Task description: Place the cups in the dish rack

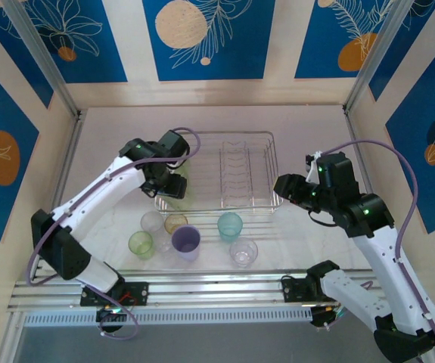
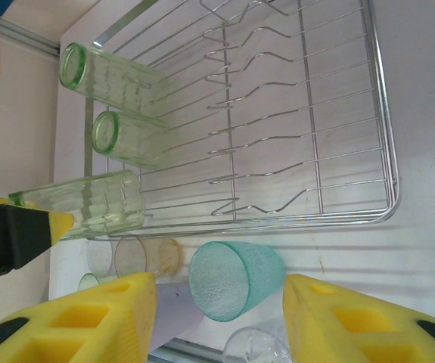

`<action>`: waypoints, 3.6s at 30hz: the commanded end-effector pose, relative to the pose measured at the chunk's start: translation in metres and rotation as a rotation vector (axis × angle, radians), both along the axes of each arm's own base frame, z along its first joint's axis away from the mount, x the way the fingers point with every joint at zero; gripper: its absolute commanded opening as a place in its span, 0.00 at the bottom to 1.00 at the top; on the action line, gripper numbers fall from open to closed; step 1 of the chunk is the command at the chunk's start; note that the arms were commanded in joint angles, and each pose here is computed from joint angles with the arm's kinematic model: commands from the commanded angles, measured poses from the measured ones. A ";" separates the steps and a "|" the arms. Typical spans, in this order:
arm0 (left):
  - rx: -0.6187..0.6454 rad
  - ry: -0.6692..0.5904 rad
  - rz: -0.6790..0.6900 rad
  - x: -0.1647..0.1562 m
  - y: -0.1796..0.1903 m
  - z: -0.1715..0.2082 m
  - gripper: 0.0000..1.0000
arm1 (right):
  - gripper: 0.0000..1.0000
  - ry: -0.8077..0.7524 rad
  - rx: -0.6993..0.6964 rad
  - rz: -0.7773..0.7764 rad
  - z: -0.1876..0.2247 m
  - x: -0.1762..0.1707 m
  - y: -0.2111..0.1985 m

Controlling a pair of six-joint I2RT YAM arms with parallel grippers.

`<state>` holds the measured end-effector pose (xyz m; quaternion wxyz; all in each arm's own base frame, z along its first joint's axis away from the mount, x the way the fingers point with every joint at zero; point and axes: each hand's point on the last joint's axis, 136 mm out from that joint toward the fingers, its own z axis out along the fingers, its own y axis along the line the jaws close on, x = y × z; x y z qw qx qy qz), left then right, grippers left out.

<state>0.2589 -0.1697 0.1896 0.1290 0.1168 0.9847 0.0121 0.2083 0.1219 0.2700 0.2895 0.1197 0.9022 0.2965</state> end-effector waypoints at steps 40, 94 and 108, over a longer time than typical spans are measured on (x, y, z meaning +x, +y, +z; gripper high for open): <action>0.200 -0.085 0.020 0.037 0.002 -0.045 0.55 | 0.56 0.113 -0.139 0.272 -0.036 -0.013 0.055; -0.367 -0.858 0.418 -0.028 0.105 0.064 1.00 | 0.48 0.326 -0.610 0.803 -0.131 -0.061 0.234; -0.456 -0.854 0.329 -0.025 0.083 0.051 1.00 | 0.00 0.333 -0.773 0.760 -0.143 -0.057 0.215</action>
